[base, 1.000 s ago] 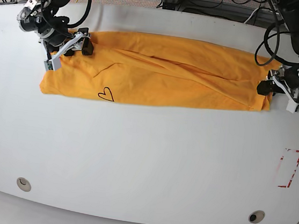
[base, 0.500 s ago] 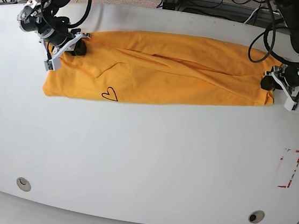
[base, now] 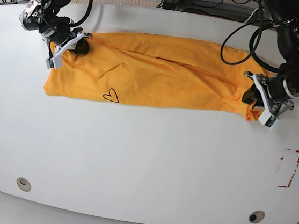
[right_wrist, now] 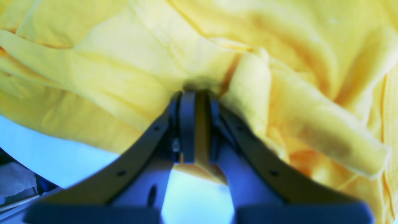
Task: Fold the T-shirt properly
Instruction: 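Fold the strip end with the left gripper toward the right gripper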
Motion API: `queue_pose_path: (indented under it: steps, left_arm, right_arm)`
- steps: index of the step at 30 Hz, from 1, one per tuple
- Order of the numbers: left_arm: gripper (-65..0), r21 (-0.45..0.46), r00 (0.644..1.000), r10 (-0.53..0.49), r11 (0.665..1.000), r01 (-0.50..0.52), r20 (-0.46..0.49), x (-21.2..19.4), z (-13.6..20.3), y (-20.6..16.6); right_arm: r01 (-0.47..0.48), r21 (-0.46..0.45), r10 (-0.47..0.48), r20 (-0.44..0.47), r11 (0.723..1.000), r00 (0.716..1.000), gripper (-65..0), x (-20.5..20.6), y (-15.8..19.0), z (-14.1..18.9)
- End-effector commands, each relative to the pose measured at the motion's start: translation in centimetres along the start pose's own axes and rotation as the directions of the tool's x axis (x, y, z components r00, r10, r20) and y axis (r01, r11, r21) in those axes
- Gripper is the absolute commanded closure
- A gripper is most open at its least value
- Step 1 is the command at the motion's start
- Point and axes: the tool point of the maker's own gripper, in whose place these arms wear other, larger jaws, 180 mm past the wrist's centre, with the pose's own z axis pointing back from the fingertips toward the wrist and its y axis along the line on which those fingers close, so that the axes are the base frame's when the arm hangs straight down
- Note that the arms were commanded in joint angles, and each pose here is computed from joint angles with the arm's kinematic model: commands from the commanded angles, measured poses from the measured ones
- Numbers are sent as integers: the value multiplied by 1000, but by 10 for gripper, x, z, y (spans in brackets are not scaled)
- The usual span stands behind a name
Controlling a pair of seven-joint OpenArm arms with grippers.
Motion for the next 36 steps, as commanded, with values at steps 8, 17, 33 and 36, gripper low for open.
queue_pose_path:
  steps: [8, 17, 33, 36]
  left_arm:
    - [-36, -184, 994, -69, 979, 84, 85, 40, -33, -74]
    - [-38, -263, 993, -114, 958, 117, 29, 38, -62, -119]
    - [-331, -355, 980, -192, 914, 195, 43, 55, -79, -169]
    - [-356, -397, 967, -247, 882, 253, 67, 66, -79, -194]
  right_arm:
    - [-15, -12, 15, 4, 1000, 1000, -55, 4, -3, 3]
    - [-15, -10, 15, 7, 1000, 1000, -55, 5, -2, 3]
    - [-19, -8, 19, 21, 1000, 1000, -55, 12, -1, 2]
    - [-20, -7, 20, 20, 1000, 1000, -55, 12, -1, 2]
